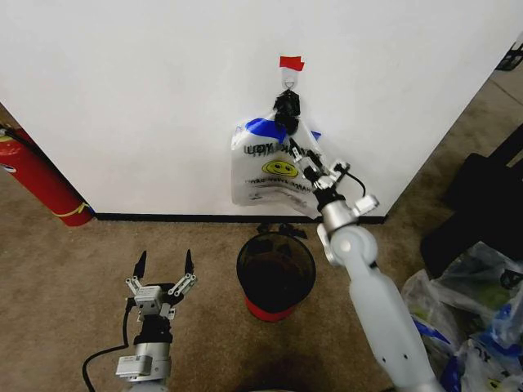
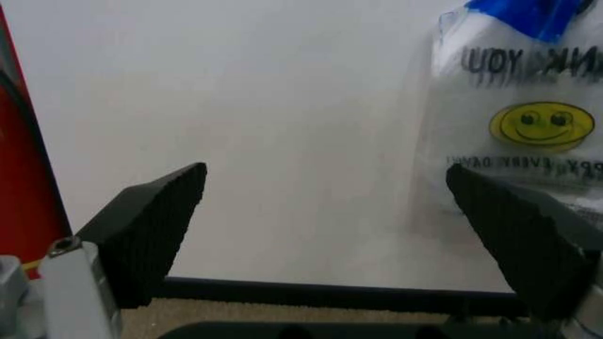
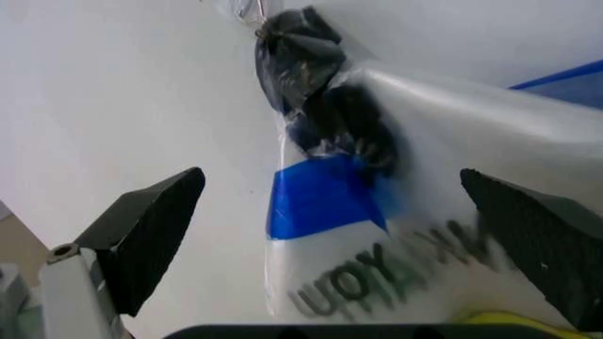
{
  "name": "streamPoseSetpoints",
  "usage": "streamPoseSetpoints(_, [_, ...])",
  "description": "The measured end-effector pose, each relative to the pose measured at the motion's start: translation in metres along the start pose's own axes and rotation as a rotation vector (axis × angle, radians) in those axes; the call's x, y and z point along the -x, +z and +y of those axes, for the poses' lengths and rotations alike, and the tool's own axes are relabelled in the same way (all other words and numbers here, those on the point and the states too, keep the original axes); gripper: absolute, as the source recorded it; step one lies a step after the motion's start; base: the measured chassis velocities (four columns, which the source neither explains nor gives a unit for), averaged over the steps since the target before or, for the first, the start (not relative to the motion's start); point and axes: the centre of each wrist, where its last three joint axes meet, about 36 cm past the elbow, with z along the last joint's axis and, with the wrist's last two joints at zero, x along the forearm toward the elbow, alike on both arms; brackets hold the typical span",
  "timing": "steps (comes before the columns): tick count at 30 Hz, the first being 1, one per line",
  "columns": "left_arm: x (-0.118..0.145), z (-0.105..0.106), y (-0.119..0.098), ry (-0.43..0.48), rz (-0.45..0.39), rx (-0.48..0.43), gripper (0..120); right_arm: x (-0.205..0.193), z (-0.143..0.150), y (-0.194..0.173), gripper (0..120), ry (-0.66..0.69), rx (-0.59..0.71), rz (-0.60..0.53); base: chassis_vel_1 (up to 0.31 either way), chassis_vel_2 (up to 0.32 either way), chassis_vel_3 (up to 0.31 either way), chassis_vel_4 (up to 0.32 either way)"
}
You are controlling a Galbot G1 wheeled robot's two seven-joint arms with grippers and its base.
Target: Pick up the garbage bag from the wall and place it over the trash bin.
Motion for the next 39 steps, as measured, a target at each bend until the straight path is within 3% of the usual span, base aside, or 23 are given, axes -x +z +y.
streamPoseSetpoints(14, [-0.002, 0.003, 0.001, -0.013, -0.005, 0.002, 100, 0.041, -0.002, 0.009, 95, 0.007, 0.021, 0.001, 0.0, 0.0, 0.0, 0.0])
streamPoseSetpoints(36, [-0.006, 0.0, 0.004, -0.003, -0.006, -0.007, 100, 0.037, 0.003, 0.0, 15, 0.003, 0.005, -0.029, 0.0, 0.0, 0.0, 0.0])
streamPoseSetpoints(39, [-0.007, 0.0, 0.003, 0.0, -0.008, -0.008, 100, 0.037, 0.003, 0.0, 10, 0.003, 0.004, -0.03, 0.0, 0.0, 0.0, 0.0])
